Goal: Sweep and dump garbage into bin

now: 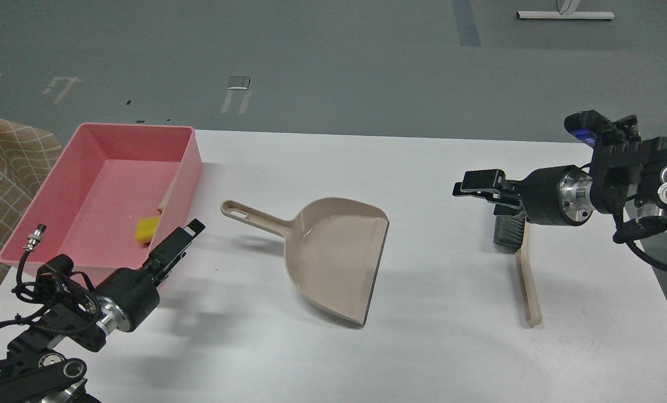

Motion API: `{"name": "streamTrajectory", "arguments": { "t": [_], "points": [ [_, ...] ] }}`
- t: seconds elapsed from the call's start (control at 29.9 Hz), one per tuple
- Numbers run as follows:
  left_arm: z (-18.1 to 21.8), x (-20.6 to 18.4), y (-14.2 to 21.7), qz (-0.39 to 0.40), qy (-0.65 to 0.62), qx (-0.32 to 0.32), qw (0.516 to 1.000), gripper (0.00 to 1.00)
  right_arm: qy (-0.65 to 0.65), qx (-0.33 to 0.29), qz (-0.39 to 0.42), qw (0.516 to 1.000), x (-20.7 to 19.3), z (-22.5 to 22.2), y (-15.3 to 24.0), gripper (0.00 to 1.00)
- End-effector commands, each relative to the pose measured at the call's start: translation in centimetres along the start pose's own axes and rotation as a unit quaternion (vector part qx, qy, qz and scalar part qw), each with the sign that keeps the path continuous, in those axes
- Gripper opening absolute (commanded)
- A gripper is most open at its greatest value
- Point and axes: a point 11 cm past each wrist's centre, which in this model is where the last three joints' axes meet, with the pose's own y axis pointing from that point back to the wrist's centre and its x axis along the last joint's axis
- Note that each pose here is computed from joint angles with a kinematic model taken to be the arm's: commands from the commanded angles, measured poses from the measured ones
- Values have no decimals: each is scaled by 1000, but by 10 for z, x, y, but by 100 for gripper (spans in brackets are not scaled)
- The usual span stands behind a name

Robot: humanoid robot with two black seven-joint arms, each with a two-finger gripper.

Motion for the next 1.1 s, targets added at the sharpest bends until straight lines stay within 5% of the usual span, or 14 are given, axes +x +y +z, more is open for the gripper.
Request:
{"name": "streamTrajectory", "arguments": {
  "t": [0.0,0.64,1.07],
  "points": [
    [5,6,3,-1,-7,-4,1000,98,1,4,-2,1000,-1,-3,-3,97],
    [43,32,-10,19,-26,-52,998,98,-4,31,21,999,14,-19,6,97],
    [146,135,-58,135,46,-150,978,98,-62,128,106,984,71,-52,35,100]
  ]
}}
